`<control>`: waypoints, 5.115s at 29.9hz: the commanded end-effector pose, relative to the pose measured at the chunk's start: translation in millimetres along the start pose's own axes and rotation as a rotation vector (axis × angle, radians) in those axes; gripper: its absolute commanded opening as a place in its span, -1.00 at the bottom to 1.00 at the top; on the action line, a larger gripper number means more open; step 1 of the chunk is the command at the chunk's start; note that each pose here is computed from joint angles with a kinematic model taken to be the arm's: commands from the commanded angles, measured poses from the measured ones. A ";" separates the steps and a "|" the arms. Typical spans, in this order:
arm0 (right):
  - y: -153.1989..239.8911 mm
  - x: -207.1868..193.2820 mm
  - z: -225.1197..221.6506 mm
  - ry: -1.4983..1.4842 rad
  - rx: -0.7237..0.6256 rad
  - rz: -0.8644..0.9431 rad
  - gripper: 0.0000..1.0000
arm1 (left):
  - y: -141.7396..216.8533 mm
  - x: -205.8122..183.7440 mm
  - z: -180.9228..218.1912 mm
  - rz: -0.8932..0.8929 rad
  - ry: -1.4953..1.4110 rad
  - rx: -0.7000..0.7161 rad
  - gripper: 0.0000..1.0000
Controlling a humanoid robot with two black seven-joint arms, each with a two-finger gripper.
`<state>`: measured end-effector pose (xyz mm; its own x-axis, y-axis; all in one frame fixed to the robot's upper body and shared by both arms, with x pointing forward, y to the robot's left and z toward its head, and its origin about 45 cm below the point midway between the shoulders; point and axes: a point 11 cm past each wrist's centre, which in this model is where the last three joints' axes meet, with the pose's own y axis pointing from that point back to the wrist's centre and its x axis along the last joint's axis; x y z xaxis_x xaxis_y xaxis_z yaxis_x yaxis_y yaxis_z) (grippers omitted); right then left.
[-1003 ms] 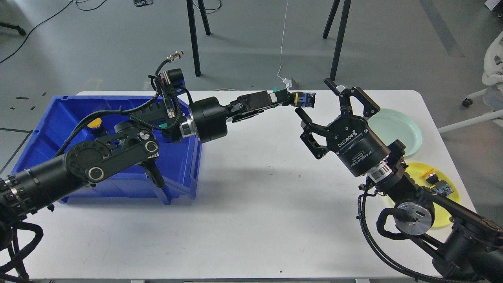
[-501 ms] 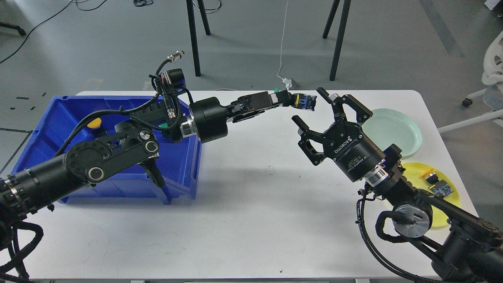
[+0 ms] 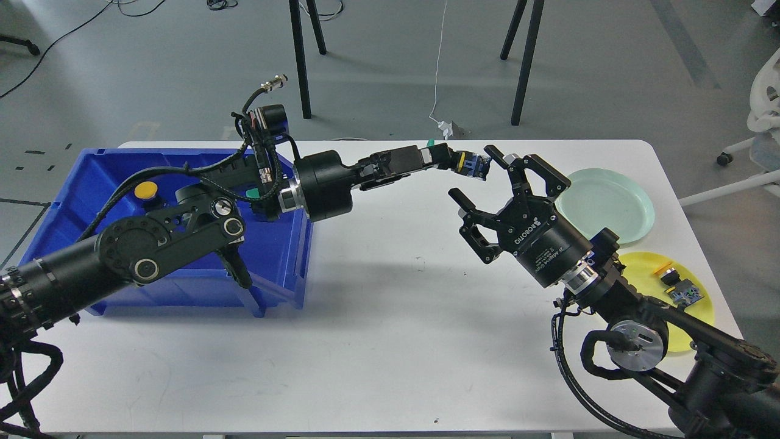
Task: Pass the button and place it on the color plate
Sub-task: 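Close the right gripper on the green button held by the left gripper, then open the left gripper and pull the green button away with the right, then lower the green button onto the pale green plate and open the right gripper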
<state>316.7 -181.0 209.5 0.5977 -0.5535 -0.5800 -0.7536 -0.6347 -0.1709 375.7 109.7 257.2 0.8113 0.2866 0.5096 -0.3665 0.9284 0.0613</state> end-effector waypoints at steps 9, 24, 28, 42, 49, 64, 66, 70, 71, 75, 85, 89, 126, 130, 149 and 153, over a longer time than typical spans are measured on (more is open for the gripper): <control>-0.7 -0.5 -1.1 0.002 0.003 -0.002 0.30 | 2.5 -4.8 -5.5 -0.013 -0.013 0.016 -0.69; -0.4 0.2 -0.2 0.015 -0.003 0.002 -0.34 | 3.7 -9.3 -10.5 -0.032 -0.027 0.035 -0.69; -0.3 0.2 0.4 0.016 -0.004 0.002 -0.38 | 3.7 -9.3 -10.5 -0.032 -0.027 0.035 -0.69; 0.5 -0.9 2.6 0.015 -0.010 -0.001 -0.82 | 1.9 -9.3 -9.1 -0.031 -0.028 0.029 -0.52; -0.1 -1.5 2.1 0.015 -0.009 -0.004 -0.98 | 1.2 -7.4 -7.5 -0.024 -0.027 0.024 -0.24; 0.0 -1.5 2.7 0.015 -0.014 -0.004 -0.99 | 3.5 -5.1 -7.9 -0.017 -0.019 0.025 0.00; 0.2 -1.2 2.4 0.017 -0.014 -0.003 -0.99 | 3.5 -5.1 -7.8 -0.017 -0.018 0.025 0.03; 0.5 -1.5 2.6 0.015 -0.013 -0.003 -0.99 | 3.5 -4.6 -7.5 -0.015 -0.017 0.024 0.06; 0.5 -1.5 2.7 0.015 -0.014 -0.003 -0.99 | 3.7 -4.3 -7.9 -0.014 -0.017 0.025 0.07; 0.8 -1.8 2.9 0.014 -0.013 -0.004 -0.99 | 3.7 -4.1 -7.9 -0.012 -0.016 0.025 0.10; 6.9 2.5 -1.4 0.017 -0.006 0.010 -0.99 | 7.3 0.6 -13.1 0.036 0.050 0.025 0.46; 9.1 4.6 -3.4 0.022 -0.006 0.016 -0.99 | 7.8 1.1 -13.7 0.044 0.064 0.024 0.51; 105.0 206.5 -62.6 0.024 0.050 0.973 -0.99 | 11.8 -2.0 -21.0 0.077 0.098 0.025 0.59; 96.7 220.2 -59.3 0.006 0.037 1.027 -0.99 | 11.8 -2.0 -21.0 0.077 0.098 0.025 0.59; 92.7 233.0 -43.7 -0.007 -0.020 1.094 -0.24 | 12.0 -1.5 -23.0 0.079 0.100 0.031 0.59; 92.5 233.2 -44.9 -0.008 -0.017 1.095 0.04 | 12.0 -1.5 -23.0 0.079 0.100 0.031 0.59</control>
<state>398.3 -392.5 93.6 -0.3942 -0.8201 -0.4148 -0.8714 0.1900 0.4524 380.6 125.8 237.5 0.8202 0.3820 0.4258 -0.4434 0.8948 0.0515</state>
